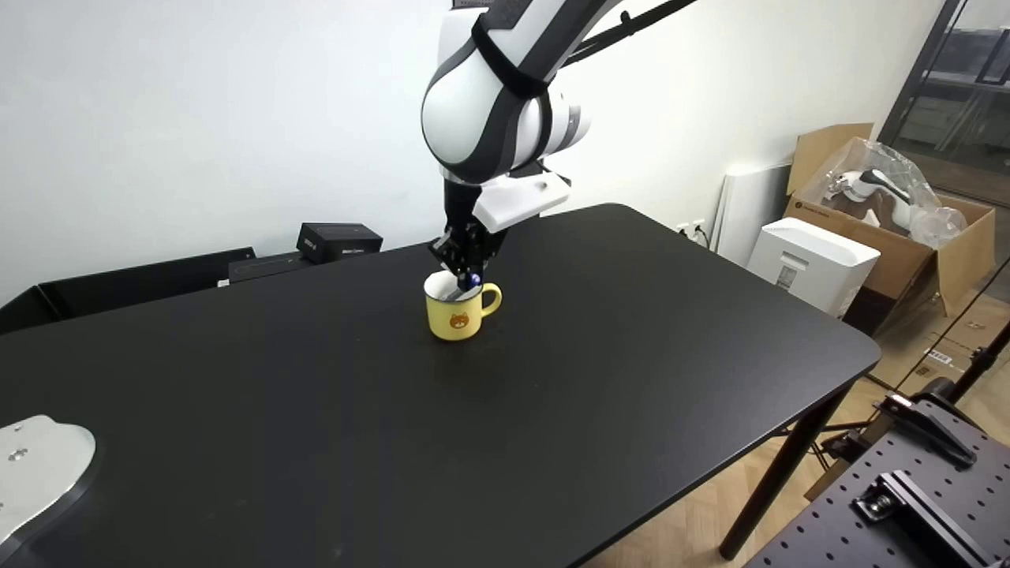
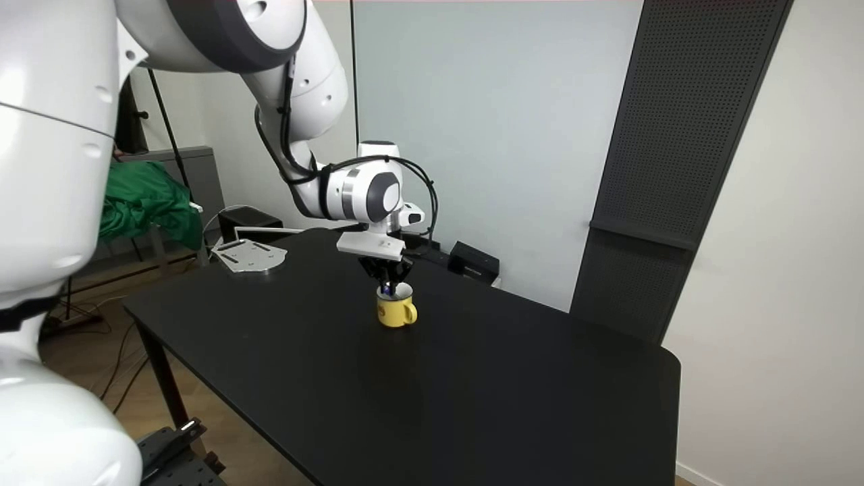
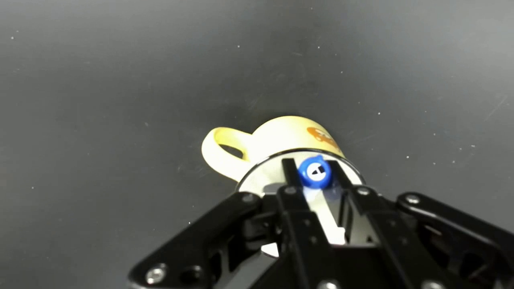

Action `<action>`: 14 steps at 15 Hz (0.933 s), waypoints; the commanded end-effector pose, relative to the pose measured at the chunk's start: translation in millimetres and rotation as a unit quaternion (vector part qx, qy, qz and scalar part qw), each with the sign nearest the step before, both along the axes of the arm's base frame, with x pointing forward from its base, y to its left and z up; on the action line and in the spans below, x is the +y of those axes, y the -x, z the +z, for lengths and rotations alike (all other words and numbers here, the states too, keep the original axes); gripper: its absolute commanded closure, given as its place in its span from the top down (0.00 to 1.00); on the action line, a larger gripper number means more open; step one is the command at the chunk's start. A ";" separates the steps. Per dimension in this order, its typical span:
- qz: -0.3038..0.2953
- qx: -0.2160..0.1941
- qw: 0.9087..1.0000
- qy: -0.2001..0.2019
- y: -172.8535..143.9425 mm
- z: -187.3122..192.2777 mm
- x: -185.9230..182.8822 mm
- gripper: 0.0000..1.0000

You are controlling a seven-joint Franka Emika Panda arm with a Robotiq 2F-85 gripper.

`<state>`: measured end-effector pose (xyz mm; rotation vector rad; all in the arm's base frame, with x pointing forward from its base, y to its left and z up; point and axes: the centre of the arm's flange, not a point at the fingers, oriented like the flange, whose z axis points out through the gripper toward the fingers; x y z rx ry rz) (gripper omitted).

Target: Take the marker from the yellow cup and put it on the table

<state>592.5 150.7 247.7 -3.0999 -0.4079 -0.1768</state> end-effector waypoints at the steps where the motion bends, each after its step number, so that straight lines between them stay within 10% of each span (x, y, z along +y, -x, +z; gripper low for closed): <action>1: 0.016 -0.031 0.999 -0.006 13.0 44.9 5.2 0.05; 14: 0.131 -0.144 0.980 -0.031 60.9 68.5 43.7 0.05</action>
